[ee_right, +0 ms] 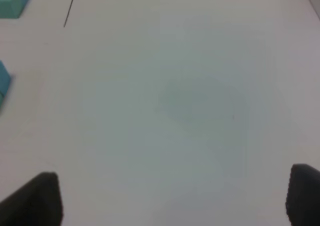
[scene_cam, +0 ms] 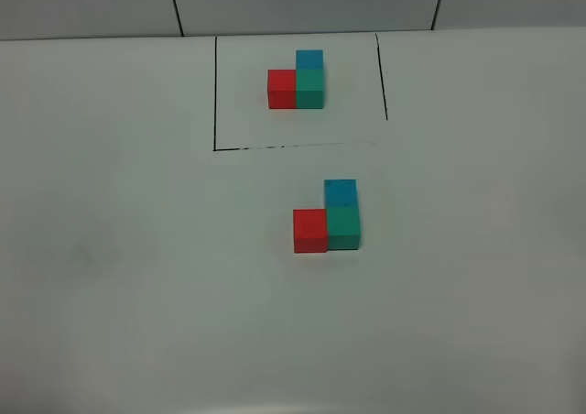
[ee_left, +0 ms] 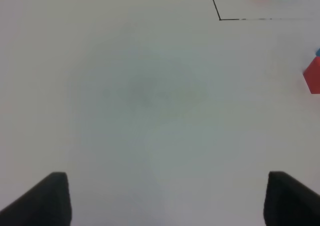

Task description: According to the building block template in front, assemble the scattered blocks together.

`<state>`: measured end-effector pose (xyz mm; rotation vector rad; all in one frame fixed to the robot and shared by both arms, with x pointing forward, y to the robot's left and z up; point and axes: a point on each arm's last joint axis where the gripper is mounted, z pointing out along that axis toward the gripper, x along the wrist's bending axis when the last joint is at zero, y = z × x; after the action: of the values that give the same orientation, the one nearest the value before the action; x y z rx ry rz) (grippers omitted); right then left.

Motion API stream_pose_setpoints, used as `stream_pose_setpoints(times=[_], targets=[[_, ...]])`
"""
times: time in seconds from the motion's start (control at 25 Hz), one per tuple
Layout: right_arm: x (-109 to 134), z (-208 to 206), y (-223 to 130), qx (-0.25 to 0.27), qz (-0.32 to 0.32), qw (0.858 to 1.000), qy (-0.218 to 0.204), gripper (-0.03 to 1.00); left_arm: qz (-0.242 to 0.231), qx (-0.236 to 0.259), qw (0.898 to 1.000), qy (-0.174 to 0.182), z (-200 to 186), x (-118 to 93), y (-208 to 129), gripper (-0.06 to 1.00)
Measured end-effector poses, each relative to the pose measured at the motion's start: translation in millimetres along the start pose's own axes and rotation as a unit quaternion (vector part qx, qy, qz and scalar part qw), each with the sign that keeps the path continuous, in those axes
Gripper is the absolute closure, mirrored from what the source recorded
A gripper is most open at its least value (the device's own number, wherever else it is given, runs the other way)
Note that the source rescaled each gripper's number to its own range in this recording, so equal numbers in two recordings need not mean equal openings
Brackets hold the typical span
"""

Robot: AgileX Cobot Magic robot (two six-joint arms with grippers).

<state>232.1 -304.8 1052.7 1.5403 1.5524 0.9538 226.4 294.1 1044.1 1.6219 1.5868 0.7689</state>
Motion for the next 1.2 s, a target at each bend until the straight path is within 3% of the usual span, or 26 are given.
stream_pose_setpoints(times=[0.8,1.2], targets=[[-0.5,0.0,-0.2,0.001,0.004,1.0,-0.004,0.06,0.0,0.0,1.0,0.0,0.0,0.0,0.0,0.19],[-0.1,-0.2,-0.3,0.001,0.016,0.999,-0.028,0.06,0.0,0.0,1.0,0.0,0.0,0.0,0.0,0.19]])
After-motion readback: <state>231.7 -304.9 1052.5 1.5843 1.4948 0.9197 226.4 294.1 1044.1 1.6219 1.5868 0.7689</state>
